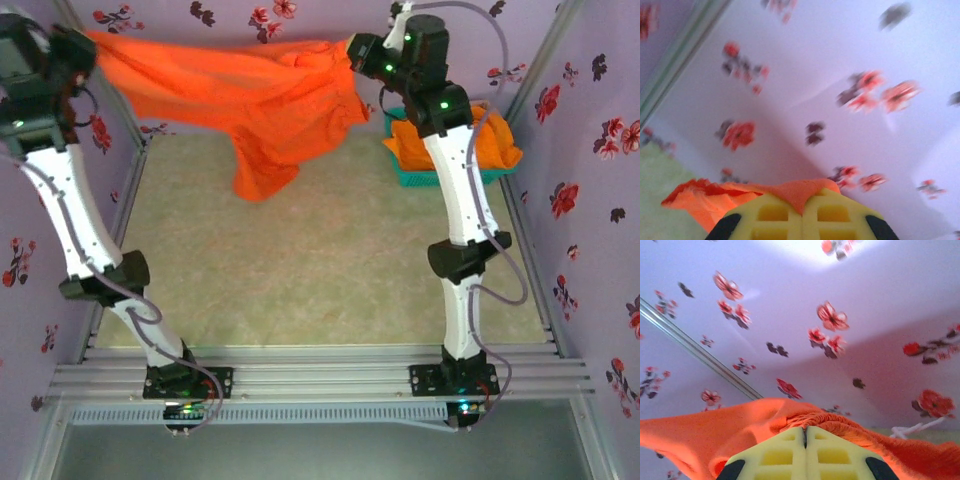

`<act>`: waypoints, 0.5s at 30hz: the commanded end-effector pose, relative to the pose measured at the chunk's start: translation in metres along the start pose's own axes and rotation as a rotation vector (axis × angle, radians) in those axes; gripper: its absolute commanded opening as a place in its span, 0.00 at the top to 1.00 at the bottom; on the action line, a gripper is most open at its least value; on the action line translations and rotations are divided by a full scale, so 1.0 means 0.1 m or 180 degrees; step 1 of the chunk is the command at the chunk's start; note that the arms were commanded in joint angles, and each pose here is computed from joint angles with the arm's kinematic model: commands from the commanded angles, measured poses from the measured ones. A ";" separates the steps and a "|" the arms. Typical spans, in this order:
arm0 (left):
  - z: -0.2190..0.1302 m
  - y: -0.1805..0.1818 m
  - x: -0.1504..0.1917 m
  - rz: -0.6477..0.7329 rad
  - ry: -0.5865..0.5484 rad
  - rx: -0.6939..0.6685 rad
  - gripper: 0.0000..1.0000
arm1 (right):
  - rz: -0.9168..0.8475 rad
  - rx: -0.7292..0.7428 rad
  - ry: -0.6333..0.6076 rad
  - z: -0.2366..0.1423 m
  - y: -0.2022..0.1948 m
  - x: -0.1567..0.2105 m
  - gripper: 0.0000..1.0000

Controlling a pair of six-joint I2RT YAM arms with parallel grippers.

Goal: Fold and stack the shorts

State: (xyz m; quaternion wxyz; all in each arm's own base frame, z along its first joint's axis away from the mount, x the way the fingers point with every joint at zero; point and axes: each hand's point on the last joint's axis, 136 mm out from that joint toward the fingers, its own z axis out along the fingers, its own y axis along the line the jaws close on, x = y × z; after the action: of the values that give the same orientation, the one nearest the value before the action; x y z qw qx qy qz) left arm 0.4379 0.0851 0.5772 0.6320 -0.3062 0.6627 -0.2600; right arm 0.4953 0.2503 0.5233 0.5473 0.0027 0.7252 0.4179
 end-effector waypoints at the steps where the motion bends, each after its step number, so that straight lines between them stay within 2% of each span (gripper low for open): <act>1: -0.74 -0.53 -0.20 0.0145 -0.0293 0.0497 1.00 | -0.0218 -0.0282 -0.0240 -0.25 0.23 -0.28 1.00; 5: -1.06 -0.35 0.09 0.0212 -0.0355 0.0547 1.00 | -0.0287 -0.0119 0.0217 -0.21 -0.04 0.13 1.00; 9: -1.22 0.08 0.68 0.0218 -0.0084 0.0416 1.00 | -0.0318 0.0012 0.0575 -0.27 -0.33 0.65 1.00; 15: -1.45 1.22 1.88 0.0049 0.0521 -0.0218 1.00 | -0.0292 0.0366 0.0969 -0.76 -0.92 1.66 1.00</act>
State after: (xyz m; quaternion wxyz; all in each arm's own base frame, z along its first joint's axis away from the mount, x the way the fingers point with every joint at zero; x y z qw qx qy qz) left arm 0.2900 0.0261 0.4230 0.5965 -0.2911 0.6963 -0.2729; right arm 0.4323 0.2280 0.3422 0.4172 -0.0367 0.8367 0.3529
